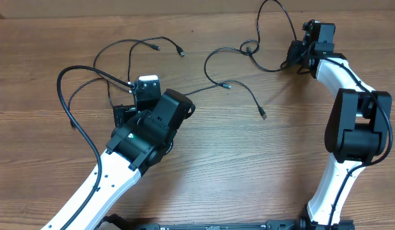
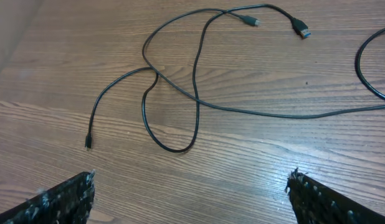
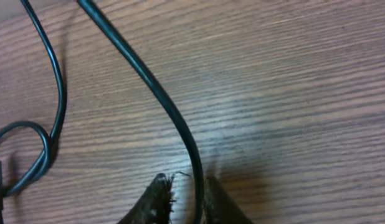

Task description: Untangle cables

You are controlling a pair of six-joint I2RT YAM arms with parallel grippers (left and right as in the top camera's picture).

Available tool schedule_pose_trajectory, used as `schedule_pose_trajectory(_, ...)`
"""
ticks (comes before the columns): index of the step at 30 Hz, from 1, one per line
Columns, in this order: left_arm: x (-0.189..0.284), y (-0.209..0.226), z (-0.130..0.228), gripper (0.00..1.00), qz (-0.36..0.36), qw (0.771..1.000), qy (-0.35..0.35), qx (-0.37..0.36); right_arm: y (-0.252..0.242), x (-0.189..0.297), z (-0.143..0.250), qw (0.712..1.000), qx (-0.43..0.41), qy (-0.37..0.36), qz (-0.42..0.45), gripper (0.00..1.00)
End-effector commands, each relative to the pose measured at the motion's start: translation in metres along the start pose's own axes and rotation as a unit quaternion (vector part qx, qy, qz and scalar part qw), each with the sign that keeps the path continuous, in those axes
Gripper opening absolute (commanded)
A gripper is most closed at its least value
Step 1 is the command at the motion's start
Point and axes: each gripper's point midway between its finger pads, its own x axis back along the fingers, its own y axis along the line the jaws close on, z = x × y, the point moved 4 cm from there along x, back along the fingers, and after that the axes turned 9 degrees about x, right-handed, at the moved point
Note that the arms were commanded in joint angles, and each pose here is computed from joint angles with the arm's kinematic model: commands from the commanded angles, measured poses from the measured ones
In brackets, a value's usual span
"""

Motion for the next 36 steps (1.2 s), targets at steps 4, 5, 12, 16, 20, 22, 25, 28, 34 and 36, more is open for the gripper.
schedule_pose_trajectory(4,-0.001,0.003,-0.003,1.0,-0.01,1.0,-0.008,0.009,-0.001,-0.01,-0.004,1.0,0.002,-0.012,-0.001,0.35)
schedule_pose_trajectory(5,-0.001,0.003,-0.003,1.0,-0.01,1.0,-0.008,0.009,-0.001,-0.014,-0.003,1.0,0.002,-0.012,-0.001,0.38)
schedule_pose_trajectory(12,-0.001,0.003,-0.003,0.99,-0.01,1.0,-0.008,0.009,-0.002,-0.028,-0.001,1.0,0.003,-0.026,0.001,0.38)
schedule_pose_trajectory(16,-0.001,0.002,-0.004,1.0,-0.008,1.0,-0.011,0.007,-0.003,-0.029,-0.003,0.999,0.003,-0.034,0.003,0.22)
schedule_pose_trajectory(20,-0.001,-0.001,-0.009,1.0,-0.001,1.0,-0.02,0.0,-0.007,-0.029,-0.003,0.999,0.002,-0.034,0.017,0.04)
schedule_pose_trajectory(22,-0.001,-0.002,-0.01,0.99,0.001,1.0,-0.023,-0.002,-0.01,-0.029,-0.002,0.999,0.002,-0.03,0.028,0.04)
schedule_pose_trajectory(25,-0.001,-0.003,-0.011,1.0,0.003,1.0,-0.025,-0.003,-0.018,-0.027,-0.002,0.998,-0.001,-0.023,0.054,0.04)
schedule_pose_trajectory(28,-0.002,-0.002,-0.013,0.99,0.003,1.0,-0.027,0.002,-0.027,-0.022,-0.012,0.998,-0.005,-0.025,0.065,0.04)
schedule_pose_trajectory(34,-0.004,0.001,-0.014,1.0,-0.002,1.0,-0.026,0.006,-0.075,0.005,-0.05,0.993,-0.033,-0.038,0.111,0.04)
schedule_pose_trajectory(36,-0.004,0.001,-0.014,1.0,-0.002,1.0,-0.026,0.006,-0.099,0.017,-0.06,0.99,-0.047,-0.041,0.13,0.04)
